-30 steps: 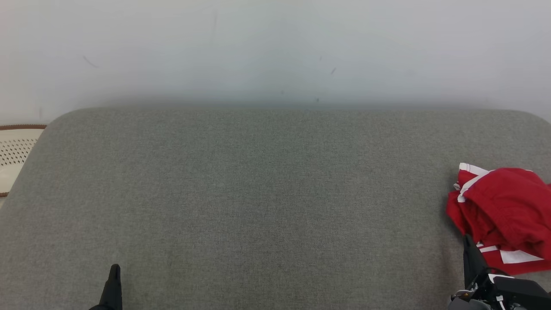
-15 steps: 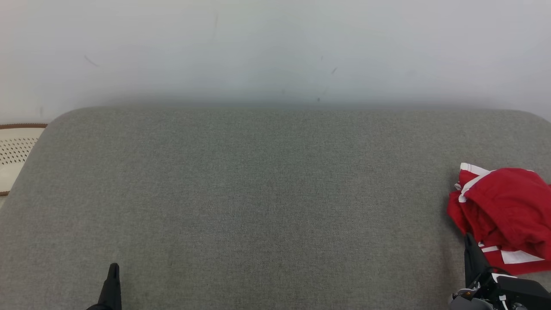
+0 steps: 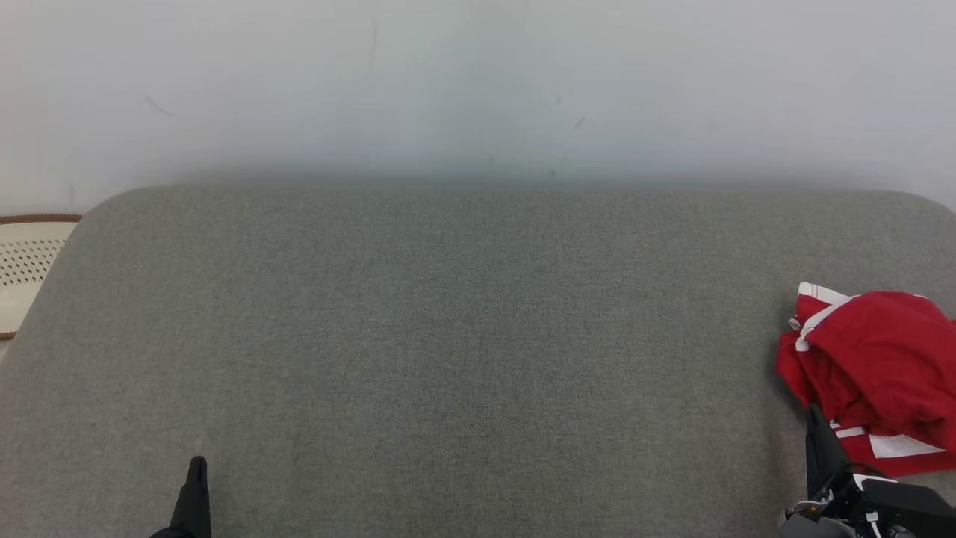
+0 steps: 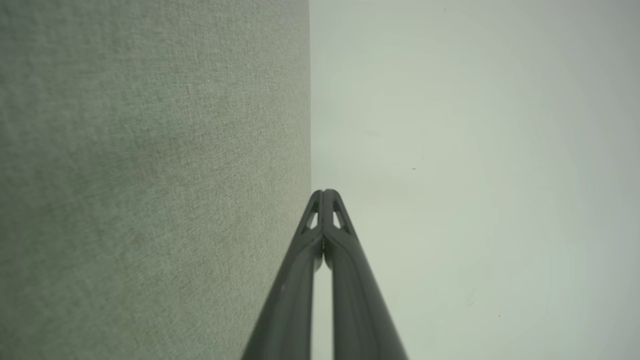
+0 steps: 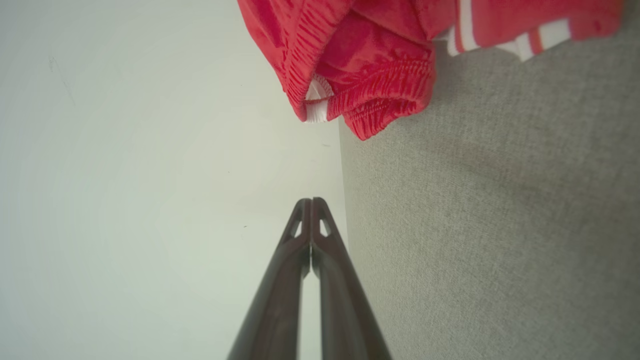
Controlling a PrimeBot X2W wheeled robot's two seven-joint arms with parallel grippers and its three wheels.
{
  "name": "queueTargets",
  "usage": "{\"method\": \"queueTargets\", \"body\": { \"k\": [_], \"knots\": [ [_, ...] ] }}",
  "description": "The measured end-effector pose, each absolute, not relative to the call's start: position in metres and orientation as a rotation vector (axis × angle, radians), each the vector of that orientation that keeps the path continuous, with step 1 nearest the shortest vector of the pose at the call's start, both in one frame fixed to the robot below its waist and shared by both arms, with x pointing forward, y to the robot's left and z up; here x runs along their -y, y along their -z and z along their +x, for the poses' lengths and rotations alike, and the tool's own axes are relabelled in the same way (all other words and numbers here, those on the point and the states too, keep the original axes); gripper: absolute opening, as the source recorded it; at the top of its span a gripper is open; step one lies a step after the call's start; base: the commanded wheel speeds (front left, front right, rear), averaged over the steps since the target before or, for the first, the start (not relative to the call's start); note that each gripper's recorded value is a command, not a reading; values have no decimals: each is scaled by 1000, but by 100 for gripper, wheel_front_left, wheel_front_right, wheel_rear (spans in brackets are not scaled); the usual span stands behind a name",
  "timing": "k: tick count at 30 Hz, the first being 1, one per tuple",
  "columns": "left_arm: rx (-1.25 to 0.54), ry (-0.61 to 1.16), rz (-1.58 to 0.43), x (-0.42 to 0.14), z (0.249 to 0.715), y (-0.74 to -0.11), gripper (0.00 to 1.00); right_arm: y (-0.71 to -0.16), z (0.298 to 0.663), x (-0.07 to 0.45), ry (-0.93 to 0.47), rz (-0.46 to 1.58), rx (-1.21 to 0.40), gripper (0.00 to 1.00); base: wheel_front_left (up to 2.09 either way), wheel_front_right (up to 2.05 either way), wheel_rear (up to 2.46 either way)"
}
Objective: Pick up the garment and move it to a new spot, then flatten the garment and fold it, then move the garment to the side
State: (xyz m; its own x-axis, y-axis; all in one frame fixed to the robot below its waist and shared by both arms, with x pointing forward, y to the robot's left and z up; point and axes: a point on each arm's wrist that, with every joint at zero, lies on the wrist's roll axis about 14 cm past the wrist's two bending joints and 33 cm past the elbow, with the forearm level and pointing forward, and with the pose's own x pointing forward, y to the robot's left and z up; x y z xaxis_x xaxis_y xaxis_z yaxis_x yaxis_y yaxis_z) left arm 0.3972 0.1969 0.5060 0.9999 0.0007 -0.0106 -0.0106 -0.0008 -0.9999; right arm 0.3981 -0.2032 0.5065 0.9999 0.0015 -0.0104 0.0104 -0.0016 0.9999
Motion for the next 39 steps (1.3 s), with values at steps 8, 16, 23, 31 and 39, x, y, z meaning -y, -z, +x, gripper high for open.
{"method": "queueTargets", "body": {
  "k": [8, 16, 23, 31, 39],
  "knots": [
    [-7, -8, -1572, -197, 397, -506, 0, -506, 398, 203, 7, 1573, -9, 0, 0, 0, 0],
    [-7, -8, -1572, -197, 397, -506, 0, -507, 398, 203, 7, 1573, -9, 0, 0, 0, 0],
    [-7, -8, -1572, -197, 397, -506, 0, -507, 398, 203, 7, 1573, -9, 0, 0, 0, 0],
    [-7, -8, -1572, -197, 397, -506, 0, -507, 398, 203, 7, 1573, -9, 0, 0, 0, 0],
    [-7, -8, -1572, -197, 397, -506, 0, -507, 398, 203, 7, 1573, -9, 0, 0, 0, 0]
  ]
}}
